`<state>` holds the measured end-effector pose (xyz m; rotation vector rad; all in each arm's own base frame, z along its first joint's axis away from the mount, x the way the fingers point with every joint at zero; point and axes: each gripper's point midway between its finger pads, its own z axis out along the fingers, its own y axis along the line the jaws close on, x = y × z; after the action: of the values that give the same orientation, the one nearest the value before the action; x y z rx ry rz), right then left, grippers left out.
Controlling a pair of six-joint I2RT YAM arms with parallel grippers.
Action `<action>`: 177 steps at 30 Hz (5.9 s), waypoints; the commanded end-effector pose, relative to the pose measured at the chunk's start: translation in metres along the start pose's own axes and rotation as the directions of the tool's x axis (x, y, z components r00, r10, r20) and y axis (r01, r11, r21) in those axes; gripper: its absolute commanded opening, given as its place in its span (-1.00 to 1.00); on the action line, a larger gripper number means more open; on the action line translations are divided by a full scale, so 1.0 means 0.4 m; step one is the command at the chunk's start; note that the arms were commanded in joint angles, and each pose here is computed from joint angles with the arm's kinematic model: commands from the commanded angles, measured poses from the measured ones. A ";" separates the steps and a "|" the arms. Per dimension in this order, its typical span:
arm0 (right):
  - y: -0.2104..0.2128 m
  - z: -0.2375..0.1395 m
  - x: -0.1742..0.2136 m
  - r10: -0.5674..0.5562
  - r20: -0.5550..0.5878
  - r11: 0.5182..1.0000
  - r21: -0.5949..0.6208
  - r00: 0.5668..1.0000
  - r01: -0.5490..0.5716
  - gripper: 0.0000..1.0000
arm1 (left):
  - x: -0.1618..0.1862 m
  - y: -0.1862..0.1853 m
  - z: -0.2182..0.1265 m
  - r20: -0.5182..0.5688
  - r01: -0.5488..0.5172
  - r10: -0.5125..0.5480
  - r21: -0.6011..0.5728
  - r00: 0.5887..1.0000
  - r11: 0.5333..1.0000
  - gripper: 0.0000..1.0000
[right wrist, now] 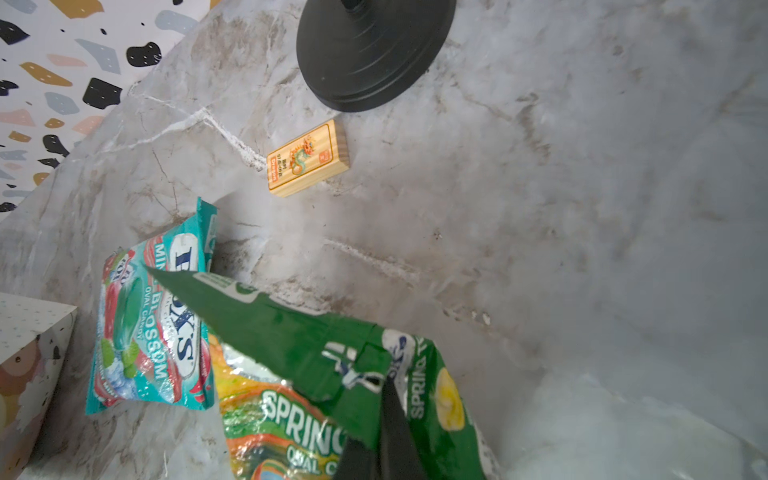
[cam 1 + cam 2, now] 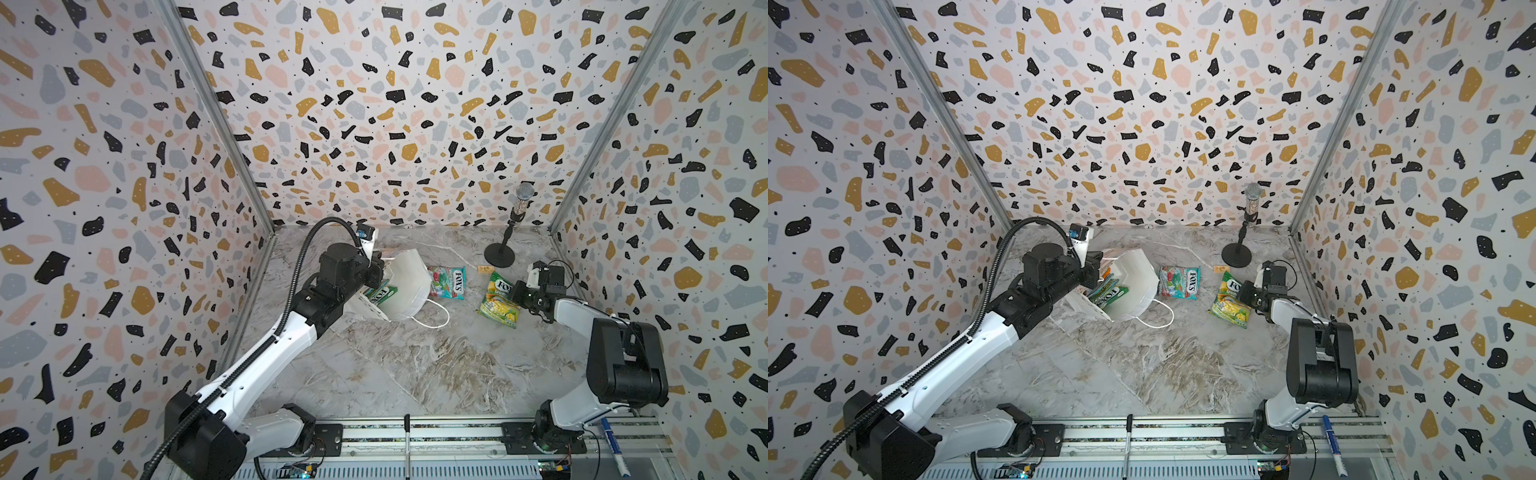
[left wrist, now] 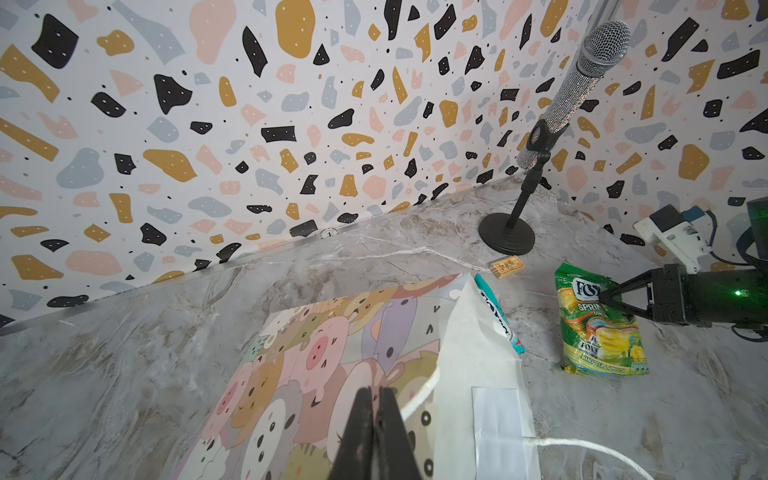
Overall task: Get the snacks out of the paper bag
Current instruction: 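Lower the green Spring Tea packet onto the table near the microphone stand, then move the right gripper into the bag's opening toward the orange packet, then close the right gripper on the orange Fox's Fruits packet inside the bag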
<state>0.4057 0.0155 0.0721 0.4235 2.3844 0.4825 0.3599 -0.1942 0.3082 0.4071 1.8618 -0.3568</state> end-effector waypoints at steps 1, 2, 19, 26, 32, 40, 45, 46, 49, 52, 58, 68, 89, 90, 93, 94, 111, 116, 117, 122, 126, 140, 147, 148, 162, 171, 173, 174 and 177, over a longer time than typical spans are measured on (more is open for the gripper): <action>0.004 -0.002 -0.056 0.007 0.057 1.000 0.001 0.998 -0.007 -1.00 | -0.039 0.001 -0.005 0.044 -0.021 0.021 -0.009 0.999 1.000 -1.00; -0.004 0.002 -0.058 0.014 0.059 1.000 0.004 0.998 -0.014 -1.00 | -0.038 0.001 -0.003 0.042 -0.021 0.021 -0.010 0.999 1.000 -1.00; -0.133 0.035 -0.127 0.151 0.136 0.984 0.069 0.979 -0.161 -1.00 | -0.040 -0.003 -0.006 0.046 -0.021 0.021 -0.002 0.999 1.000 -1.00; -0.176 0.047 -0.155 0.182 0.142 0.978 0.075 0.973 -0.194 -0.85 | -0.044 -0.004 -0.009 0.051 -0.021 0.021 0.000 0.998 1.000 -1.00; -0.175 0.023 -0.168 0.170 0.173 0.978 0.088 0.970 -0.187 -0.29 | -0.045 -0.005 -0.011 0.054 -0.022 0.022 0.001 0.998 1.000 -1.00; -0.155 -0.071 -0.175 0.136 0.245 0.980 0.107 0.960 -0.166 0.10 | -0.049 -0.010 -0.013 0.054 -0.022 0.021 0.010 0.998 1.000 -1.00; -0.095 -0.124 -0.161 0.086 0.253 0.994 0.042 0.964 -0.100 0.15 | -0.053 -0.016 -0.022 0.062 -0.013 0.012 0.014 0.998 1.000 -1.00; -0.067 -0.134 -0.156 0.071 0.251 0.997 -0.001 0.965 -0.073 0.15 | -0.052 -0.020 -0.024 0.063 -0.009 0.007 0.023 0.998 1.000 -1.00; 0.024 -0.162 -0.137 0.017 0.242 0.993 -0.117 0.970 0.012 0.17 | -0.043 -0.032 -0.026 0.053 -0.002 -0.001 0.046 0.999 0.999 -1.00; 0.117 -0.190 -0.107 -0.047 0.219 0.976 -0.199 0.975 0.092 0.18 | -0.033 -0.044 -0.033 0.038 0.000 -0.002 0.066 0.999 0.998 -1.00; 0.336 -0.247 -0.021 -0.174 0.219 0.887 -0.389 0.960 0.249 0.19 | -0.015 -0.056 -0.054 0.050 -0.003 -0.001 0.085 0.999 0.996 -1.00; 0.617 -0.320 0.152 -0.376 0.225 0.668 -0.606 0.899 0.431 0.19 | 0.015 -0.074 -0.048 0.028 -0.007 0.003 0.119 1.000 0.993 -1.00; 0.846 -0.281 0.417 -0.527 0.167 0.488 -0.743 0.833 0.458 0.04 | 0.011 -0.064 -0.048 0.070 0.031 -0.038 0.100 0.997 0.994 -1.00; 0.852 -0.272 0.424 -0.530 0.161 0.492 -0.742 0.833 0.456 0.03 | 0.010 -0.065 -0.049 0.071 0.032 -0.039 0.103 0.997 0.994 -1.00; 0.868 -0.241 0.445 -0.532 0.130 0.516 -0.733 0.837 0.442 0.01 | 0.008 -0.066 -0.051 0.077 0.032 -0.040 0.104 0.996 0.994 -1.00; 0.875 -0.234 0.452 -0.533 0.122 0.522 -0.732 0.837 0.438 0.00 | 0.007 -0.066 -0.053 0.079 0.032 -0.040 0.106 0.996 0.994 -1.00; 0.983 -0.153 0.452 -0.264 -0.078 0.624 -0.774 0.961 0.108 -0.10 | 0.008 -0.076 -0.063 0.078 0.005 -0.015 0.129 0.997 0.992 -1.00; 1.020 -0.150 0.445 -0.191 -0.122 0.596 -0.803 0.974 0.016 -0.14 | 0.017 -0.091 -0.067 0.067 -0.033 0.022 0.162 0.997 0.986 -1.00; 1.026 -0.149 0.442 -0.177 -0.128 0.590 -0.807 0.976 0.001 -0.14 | 0.017 -0.090 -0.068 0.067 -0.035 0.025 0.160 0.997 0.987 -1.00; 1.046 -0.146 0.441 -0.153 -0.139 0.565 -0.825 0.978 -0.029 -0.15 | 0.021 -0.090 -0.069 0.061 -0.045 0.035 0.159 0.998 0.986 -1.00; 1.056 -0.137 0.442 -0.119 -0.165 0.550 -0.832 0.979 -0.073 -0.15 | 0.025 -0.096 -0.069 0.057 -0.054 0.045 0.172 0.997 0.984 -1.00; 1.068 -0.096 0.440 -0.072 -0.190 0.561 -0.819 0.979 -0.118 -0.15 | 0.026 -0.102 -0.072 0.060 -0.070 0.060 0.185 0.996 0.980 -1.00; 1.067 -0.052 0.429 -0.036 -0.197 0.591 -0.794 0.980 -0.138 -0.14 | 0.026 -0.111 -0.077 0.065 -0.076 0.064 0.207 0.996 0.975 -1.00; 1.065 -0.042 0.429 -0.032 -0.199 0.601 -0.787 0.980 -0.140 -0.14 | 0.026 -0.112 -0.077 0.065 -0.077 0.065 0.209 0.996 0.975 -1.00; 1.060 0.063 0.419 0.013 -0.214 0.682 -0.712 0.977 -0.165 -0.07 | 0.026 -0.114 -0.079 0.066 -0.082 0.070 0.213 0.995 0.974 -1.00; 1.071 0.087 0.426 -0.066 -0.176 0.714 -0.696 0.982 -0.077 -0.83 | 0.025 -0.082 -0.071 0.059 -0.055 0.047 0.140 0.997 0.989 -1.00; 1.066 0.081 0.421 -0.089 -0.154 0.723 -0.689 0.984 -0.043 -0.99 | 0.024 -0.061 -0.066 0.056 -0.032 0.027 0.092 0.998 0.995 -1.00; 1.065 0.074 0.417 -0.099 -0.141 0.722 -0.692 0.985 -0.027 -1.00 | 0.024 -0.052 -0.064 0.056 -0.021 0.017 0.072 0.998 0.997 -1.00; 1.055 0.057 0.411 -0.128 -0.112 0.725 -0.688 0.985 0.016 -1.00 | 0.024 -0.028 -0.059 0.059 0.009 -0.010 0.017 0.998 1.000 -1.00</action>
<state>0.3715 0.4714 0.1348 -0.0010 2.1578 1.4243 0.3259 -0.2060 0.3014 0.4924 1.8130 -0.4343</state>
